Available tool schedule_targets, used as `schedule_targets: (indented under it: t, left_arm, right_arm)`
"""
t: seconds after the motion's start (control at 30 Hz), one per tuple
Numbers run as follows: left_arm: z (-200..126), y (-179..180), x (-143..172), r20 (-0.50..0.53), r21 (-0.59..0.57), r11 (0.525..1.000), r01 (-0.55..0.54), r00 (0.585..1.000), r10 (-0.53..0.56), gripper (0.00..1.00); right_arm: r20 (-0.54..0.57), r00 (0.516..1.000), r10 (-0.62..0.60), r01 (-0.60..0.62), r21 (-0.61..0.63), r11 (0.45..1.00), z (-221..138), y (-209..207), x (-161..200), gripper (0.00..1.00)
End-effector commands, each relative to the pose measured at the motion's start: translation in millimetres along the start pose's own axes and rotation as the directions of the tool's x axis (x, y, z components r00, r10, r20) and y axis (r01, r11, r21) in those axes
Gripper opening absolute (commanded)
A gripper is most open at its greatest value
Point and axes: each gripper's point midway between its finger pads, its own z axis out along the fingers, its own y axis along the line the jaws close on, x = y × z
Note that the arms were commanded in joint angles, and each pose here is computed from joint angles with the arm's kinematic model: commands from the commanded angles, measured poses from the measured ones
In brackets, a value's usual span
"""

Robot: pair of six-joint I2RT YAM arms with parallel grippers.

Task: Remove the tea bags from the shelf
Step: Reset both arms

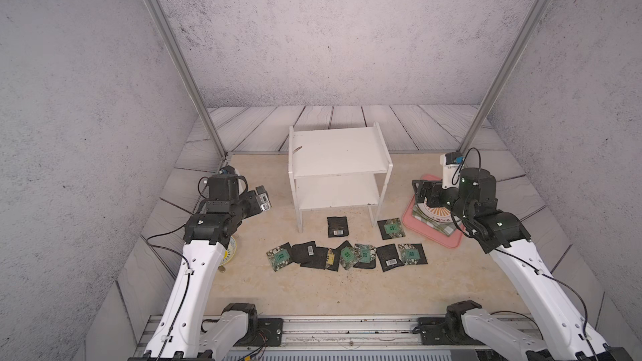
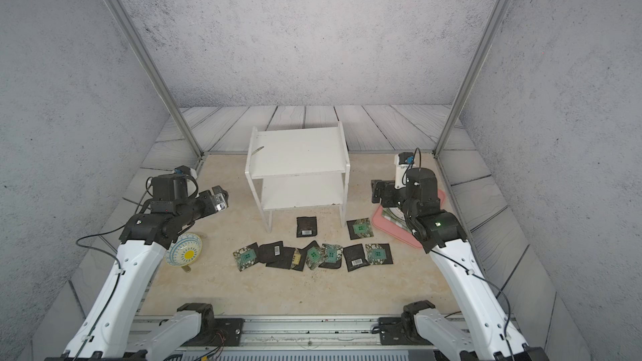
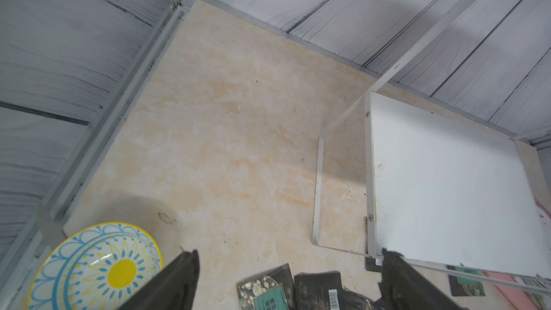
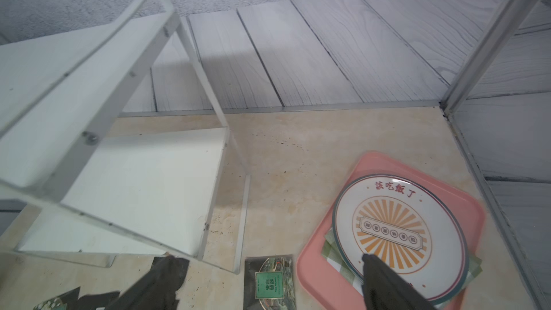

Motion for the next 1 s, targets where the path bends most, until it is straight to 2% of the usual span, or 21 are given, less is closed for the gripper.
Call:
schedule_targets:
  t: [0.0, 0.17, 0.33, 0.5, 0.57, 0.67, 0.97]
  left_arm:
    - [5, 7, -25, 0.129, -0.051, 0.995, -0.089, 0.987, 0.095, 0.98]
    - [25, 22, -24, 0.176, -0.133, 0.977, -0.167, 0.966, 0.189, 0.98]
    - [58, 44, -11, 0.190, -0.234, 0.949, -0.212, 0.947, 0.258, 0.98]
    - [96, 60, 7, 0.181, -0.276, 0.940, -0.202, 0.949, 0.257, 0.98]
    - [110, 63, 16, 0.168, -0.284, 0.935, -0.215, 0.949, 0.269, 0.98]
    - [129, 69, 29, 0.146, -0.293, 0.928, -0.229, 0.949, 0.280, 0.99]
    - [147, 64, 43, 0.245, -0.233, 0.942, -0.243, 0.922, 0.299, 1.00]
  right_arm:
    - [0.059, 0.995, 0.076, -0.080, 0.070, 0.994, 10, -25, -11, 0.97]
    - [0.111, 0.991, 0.069, -0.096, 0.258, 0.961, 24, -67, -3, 0.97]
    - [0.092, 0.995, 0.024, -0.061, 0.424, 0.904, 40, -102, 15, 0.97]
    - [0.038, 0.998, -0.040, 0.010, 0.594, 0.804, 56, -142, 50, 0.97]
    - [0.014, 0.999, -0.046, 0.027, 0.618, 0.786, 62, -150, 67, 0.97]
    - [-0.001, 0.999, -0.048, 0.039, 0.593, 0.804, 74, -150, 88, 0.97]
    - [0.113, 0.990, -0.079, 0.005, 0.543, 0.839, 95, -152, 130, 0.97]
